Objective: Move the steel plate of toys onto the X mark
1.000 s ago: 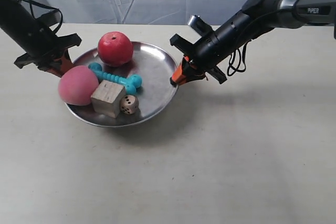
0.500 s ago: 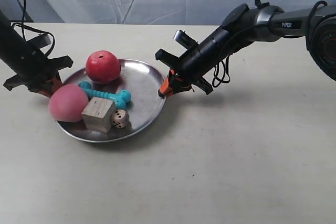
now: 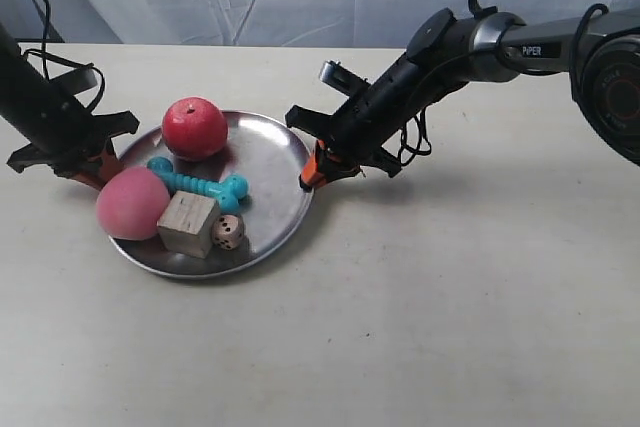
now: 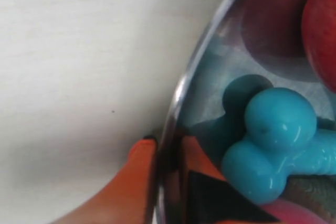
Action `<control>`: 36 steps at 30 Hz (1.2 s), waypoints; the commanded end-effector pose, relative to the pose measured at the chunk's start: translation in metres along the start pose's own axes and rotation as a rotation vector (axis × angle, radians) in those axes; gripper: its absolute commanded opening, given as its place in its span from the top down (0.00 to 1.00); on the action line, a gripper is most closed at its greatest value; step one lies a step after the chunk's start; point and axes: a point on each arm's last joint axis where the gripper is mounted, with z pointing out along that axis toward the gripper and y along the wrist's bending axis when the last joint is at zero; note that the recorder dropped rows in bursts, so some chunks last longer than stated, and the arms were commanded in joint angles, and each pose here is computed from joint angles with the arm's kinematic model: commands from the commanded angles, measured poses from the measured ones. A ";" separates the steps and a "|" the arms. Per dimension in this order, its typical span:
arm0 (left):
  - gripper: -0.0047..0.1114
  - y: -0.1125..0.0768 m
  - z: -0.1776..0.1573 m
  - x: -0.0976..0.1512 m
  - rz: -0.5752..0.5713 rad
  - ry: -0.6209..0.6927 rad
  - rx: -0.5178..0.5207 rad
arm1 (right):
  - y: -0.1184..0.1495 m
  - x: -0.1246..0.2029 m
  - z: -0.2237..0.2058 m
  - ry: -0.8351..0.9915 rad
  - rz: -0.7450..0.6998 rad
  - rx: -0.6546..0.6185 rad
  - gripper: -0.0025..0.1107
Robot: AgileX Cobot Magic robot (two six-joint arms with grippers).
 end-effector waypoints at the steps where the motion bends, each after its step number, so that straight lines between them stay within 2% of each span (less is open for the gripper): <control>1: 0.96 -0.001 -0.003 -0.001 -0.030 -0.016 0.019 | 0.018 0.001 -0.002 -0.009 -0.047 -0.037 0.96; 3: 0.96 0.002 -0.004 -0.001 -0.033 -0.017 0.019 | 0.018 0.000 -0.002 -0.013 -0.047 -0.035 0.86; 8: 0.96 0.007 -0.006 0.000 -0.028 -0.020 0.019 | 0.018 -0.001 -0.002 -0.020 -0.047 -0.033 0.53; 9: 0.94 0.008 -0.007 -0.001 -0.030 -0.021 0.019 | 0.018 -0.001 -0.002 -0.024 -0.046 -0.032 0.49; 11: 0.90 0.009 -0.008 -0.001 -0.031 -0.024 0.016 | 0.018 -0.001 -0.002 -0.025 -0.046 -0.032 0.47; 18: 0.72 0.023 -0.014 -0.001 -0.060 -0.044 0.009 | 0.016 -0.002 -0.002 -0.031 -0.056 -0.014 0.47; 21: 0.67 0.030 -0.017 -0.001 -0.080 -0.050 0.011 | 0.014 -0.001 -0.002 -0.025 -0.068 0.007 0.47; 26: 0.67 0.036 -0.024 0.001 -0.098 -0.059 0.012 | 0.008 0.000 -0.004 -0.010 -0.052 0.073 0.47; 30: 0.67 0.053 -0.048 0.003 -0.183 -0.119 0.012 | -0.006 -0.001 -0.027 -0.004 -0.025 0.173 0.47; 31: 0.72 0.056 -0.061 0.005 -0.204 -0.150 0.018 | -0.007 -0.002 -0.038 -0.007 -0.020 0.172 0.48; 32: 0.76 0.056 -0.067 0.006 -0.210 -0.166 0.025 | -0.007 -0.002 -0.045 -0.013 -0.021 0.175 0.49; 34: 0.96 0.052 -0.097 0.011 -0.201 -0.250 0.032 | -0.006 0.000 -0.065 -0.012 -0.048 0.213 0.67; 35: 0.96 0.045 -0.110 0.013 -0.186 -0.285 0.030 | -0.006 0.000 -0.073 -0.013 -0.063 0.236 0.76; 36: 0.96 0.039 -0.123 0.015 -0.166 -0.328 0.022 | -0.002 0.002 -0.083 -0.019 -0.090 0.265 0.89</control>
